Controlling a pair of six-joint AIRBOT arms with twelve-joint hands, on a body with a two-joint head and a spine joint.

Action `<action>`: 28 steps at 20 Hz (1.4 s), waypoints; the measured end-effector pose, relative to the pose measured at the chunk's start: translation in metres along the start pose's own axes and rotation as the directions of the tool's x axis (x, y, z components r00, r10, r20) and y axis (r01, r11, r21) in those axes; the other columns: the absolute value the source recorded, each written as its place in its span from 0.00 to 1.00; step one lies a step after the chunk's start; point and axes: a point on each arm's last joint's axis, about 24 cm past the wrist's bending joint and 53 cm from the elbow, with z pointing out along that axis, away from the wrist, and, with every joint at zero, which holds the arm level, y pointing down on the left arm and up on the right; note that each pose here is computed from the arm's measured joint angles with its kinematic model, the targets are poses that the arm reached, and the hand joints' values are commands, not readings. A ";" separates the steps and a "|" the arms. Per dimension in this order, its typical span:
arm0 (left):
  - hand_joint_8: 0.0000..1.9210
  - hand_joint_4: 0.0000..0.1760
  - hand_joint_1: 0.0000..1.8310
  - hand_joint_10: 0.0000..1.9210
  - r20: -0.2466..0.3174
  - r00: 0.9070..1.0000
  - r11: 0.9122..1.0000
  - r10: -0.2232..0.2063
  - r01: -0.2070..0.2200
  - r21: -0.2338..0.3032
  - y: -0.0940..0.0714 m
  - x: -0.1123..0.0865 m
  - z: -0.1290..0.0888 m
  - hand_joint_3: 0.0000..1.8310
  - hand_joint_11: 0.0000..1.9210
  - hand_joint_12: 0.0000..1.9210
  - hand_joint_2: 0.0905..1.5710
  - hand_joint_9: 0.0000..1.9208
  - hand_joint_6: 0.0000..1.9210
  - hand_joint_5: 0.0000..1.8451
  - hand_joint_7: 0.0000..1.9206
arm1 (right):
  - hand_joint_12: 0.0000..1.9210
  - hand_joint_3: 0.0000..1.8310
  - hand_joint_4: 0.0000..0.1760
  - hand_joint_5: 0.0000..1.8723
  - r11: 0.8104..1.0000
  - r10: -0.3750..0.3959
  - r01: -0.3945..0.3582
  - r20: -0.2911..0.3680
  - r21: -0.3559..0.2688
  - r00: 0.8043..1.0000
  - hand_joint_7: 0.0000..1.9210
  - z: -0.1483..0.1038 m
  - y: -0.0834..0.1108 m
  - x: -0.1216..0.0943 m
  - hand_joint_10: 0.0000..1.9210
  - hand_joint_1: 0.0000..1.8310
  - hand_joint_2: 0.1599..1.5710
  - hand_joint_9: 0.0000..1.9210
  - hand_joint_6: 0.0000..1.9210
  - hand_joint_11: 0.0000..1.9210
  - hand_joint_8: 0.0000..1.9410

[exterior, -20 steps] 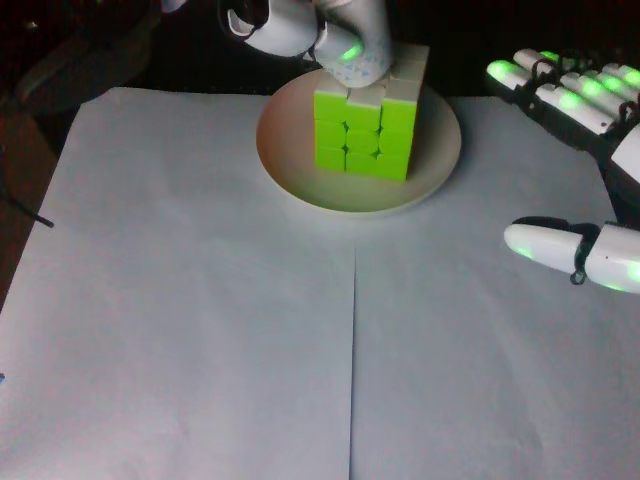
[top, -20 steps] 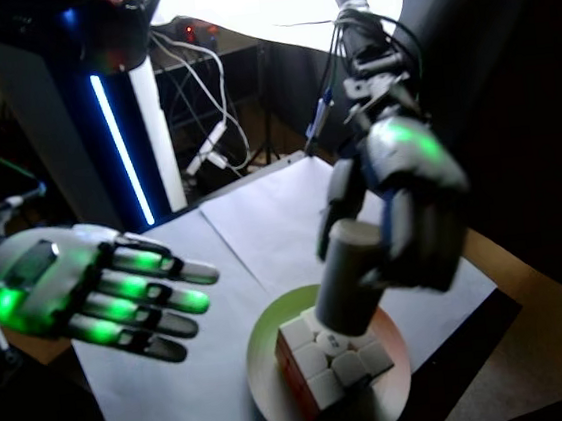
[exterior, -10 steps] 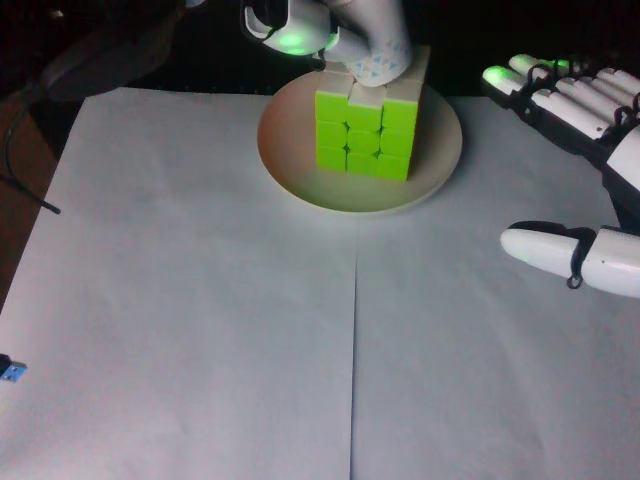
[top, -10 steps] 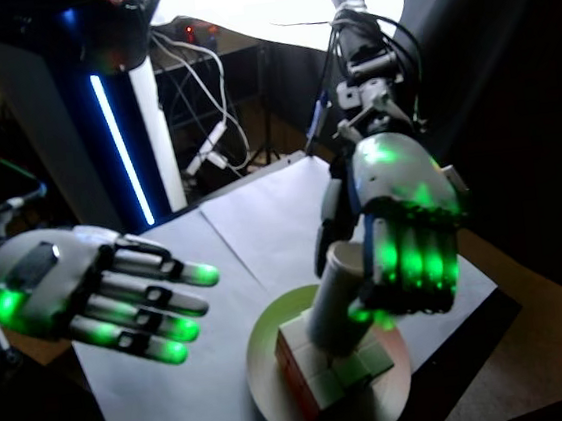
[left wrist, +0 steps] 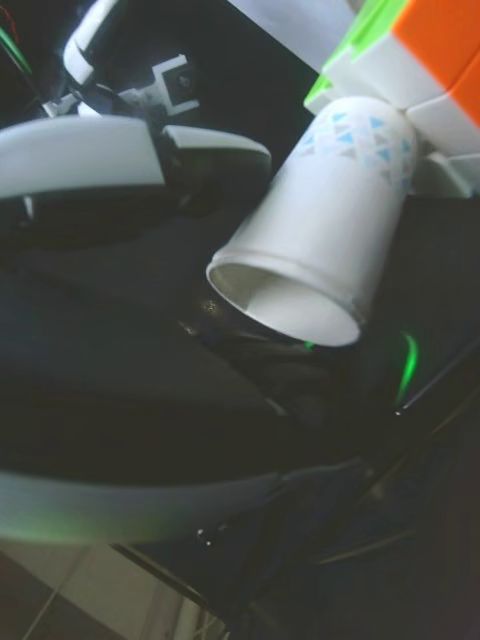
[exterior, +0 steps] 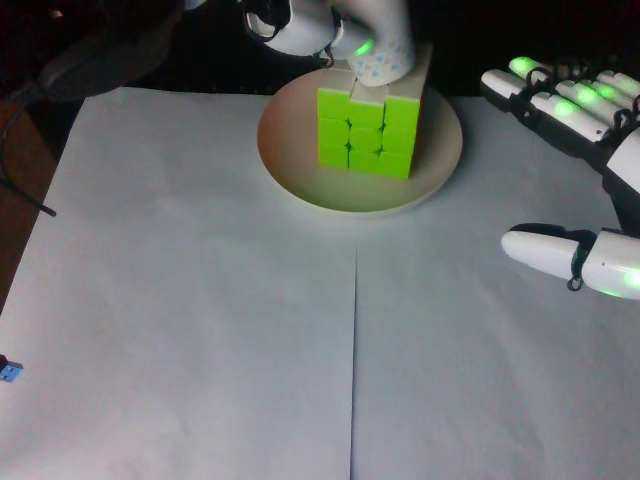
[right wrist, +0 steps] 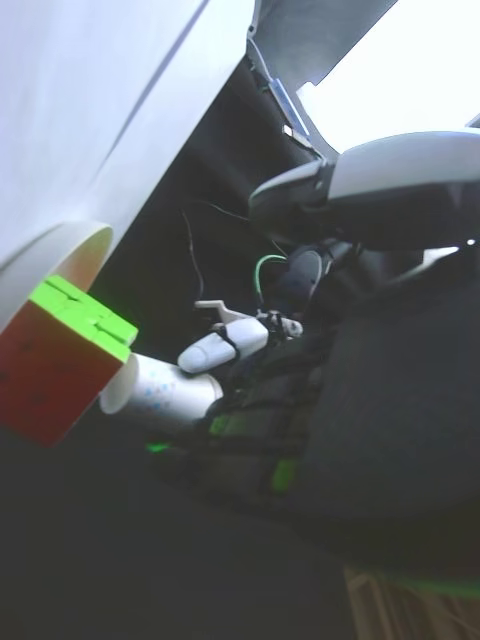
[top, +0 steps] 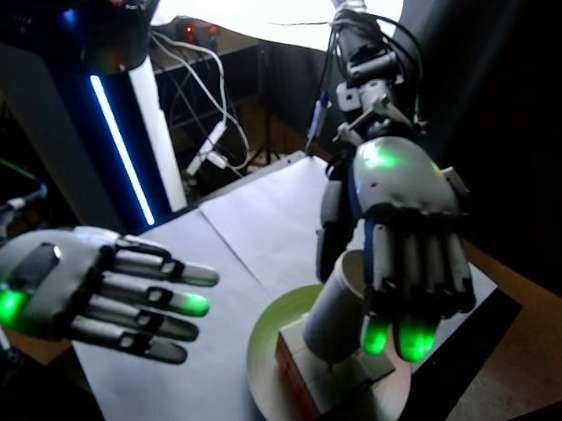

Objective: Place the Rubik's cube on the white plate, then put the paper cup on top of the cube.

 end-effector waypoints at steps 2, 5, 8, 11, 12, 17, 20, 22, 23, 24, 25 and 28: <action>0.00 0.33 0.49 0.27 0.001 1.000 1.000 -0.003 0.003 -0.001 0.000 0.000 0.000 0.00 0.00 0.89 0.68 0.07 0.12 0.12 0.10 | 0.20 0.00 0.35 0.00 1.000 0.000 0.000 0.001 0.000 1.000 0.00 0.000 0.000 0.000 0.00 0.27 0.72 0.05 0.00 0.00 0.00; 0.00 0.45 0.49 0.26 0.002 1.000 1.000 -0.004 0.004 0.001 0.000 -0.001 0.000 0.00 0.00 0.85 0.67 0.04 0.10 0.12 0.10 | 0.16 0.00 0.46 0.00 1.000 0.001 -0.001 0.002 0.002 1.000 0.00 0.000 -0.001 0.000 0.00 0.28 0.71 0.04 0.00 0.00 0.00; 0.00 0.42 0.46 0.20 0.005 1.000 1.000 -0.004 0.004 0.005 -0.001 -0.001 0.000 0.00 0.00 0.85 0.68 0.02 0.03 0.09 0.05 | 0.15 0.00 0.48 0.00 1.000 0.002 -0.002 0.003 0.003 1.000 0.00 0.000 -0.001 -0.001 0.00 0.27 0.71 0.03 0.00 0.00 0.00; 0.00 0.47 0.47 0.04 0.005 1.000 1.000 -0.007 0.007 0.007 -0.002 -0.001 0.001 0.00 0.00 0.73 0.68 0.00 0.00 0.05 0.01 | 0.19 0.00 0.42 0.00 1.000 0.002 -0.002 0.003 0.004 1.000 0.00 0.000 -0.001 -0.001 0.00 0.27 0.72 0.03 0.00 0.00 0.00; 0.00 0.52 0.46 0.00 0.004 1.000 1.000 -0.008 0.008 0.008 -0.003 0.000 0.001 0.00 0.00 0.70 0.67 0.00 0.00 0.02 0.00 | 0.18 0.00 0.43 0.00 1.000 0.004 -0.004 0.003 0.003 1.000 0.00 0.000 -0.001 0.000 0.00 0.28 0.71 0.03 0.00 0.00 0.00; 0.00 1.00 0.35 0.00 0.024 0.999 0.999 -0.030 0.030 0.020 -0.003 -0.005 -0.007 0.00 0.00 0.27 0.68 0.00 0.00 0.00 0.00 | 0.22 0.00 0.42 0.00 1.000 0.006 -0.006 0.001 0.006 1.000 0.00 0.000 -0.001 0.001 0.00 0.27 0.72 0.03 0.00 0.00 0.00; 0.00 1.00 0.31 0.00 0.075 0.996 0.998 -0.054 0.051 0.035 0.003 -0.024 -0.026 0.00 0.00 0.00 0.70 0.00 0.00 0.00 0.00 | 0.17 0.00 0.53 0.00 1.000 -0.001 0.001 0.005 0.008 1.000 0.00 -0.001 -0.002 -0.003 0.00 0.26 0.74 0.03 0.00 0.00 0.00; 0.00 0.99 0.31 0.00 0.107 0.992 0.997 -0.070 0.065 0.049 0.005 -0.034 -0.040 0.00 0.00 0.00 0.67 0.00 0.00 0.00 0.00 | 0.12 0.00 0.54 0.00 1.000 -0.005 0.005 0.007 0.010 1.000 0.00 -0.003 -0.001 -0.006 0.00 0.23 0.75 0.01 0.00 0.00 0.00; 0.00 1.00 0.32 0.00 0.130 0.988 0.995 -0.084 0.076 0.067 0.005 -0.039 -0.051 0.00 0.00 0.00 0.69 0.00 0.00 0.00 0.00 | 0.17 0.00 0.46 0.00 1.000 -0.012 0.012 0.008 0.008 1.000 0.00 -0.004 0.000 -0.009 0.00 0.20 0.76 0.02 0.00 0.00 0.00; 0.00 1.00 0.31 0.00 0.141 0.985 0.993 -0.096 0.086 0.074 0.006 -0.040 -0.058 0.00 0.00 0.00 0.69 0.00 0.00 0.00 0.00 | 0.15 0.00 0.46 0.00 1.000 -0.013 0.013 0.009 0.008 1.000 0.00 -0.004 0.001 -0.010 0.00 0.20 0.76 0.02 0.00 0.00 0.00; 0.00 1.00 0.32 0.00 0.149 0.984 0.993 -0.101 0.090 0.081 0.007 -0.041 -0.066 0.00 0.00 0.00 0.69 0.00 0.00 0.00 0.00 | 0.07 0.00 0.44 0.00 1.000 -0.014 0.013 0.013 0.008 1.000 0.00 -0.005 0.001 -0.012 0.00 0.20 0.76 0.00 0.00 0.00 0.00; 0.00 1.00 0.29 0.00 0.180 0.975 0.989 -0.126 0.109 0.099 0.011 -0.045 -0.090 0.00 0.00 0.00 0.69 0.00 0.00 0.00 0.00 | 0.12 0.00 0.63 0.00 1.000 -0.026 0.027 0.044 -0.004 0.999 0.00 -0.008 0.006 -0.026 0.00 0.14 0.74 0.00 0.00 0.00 0.00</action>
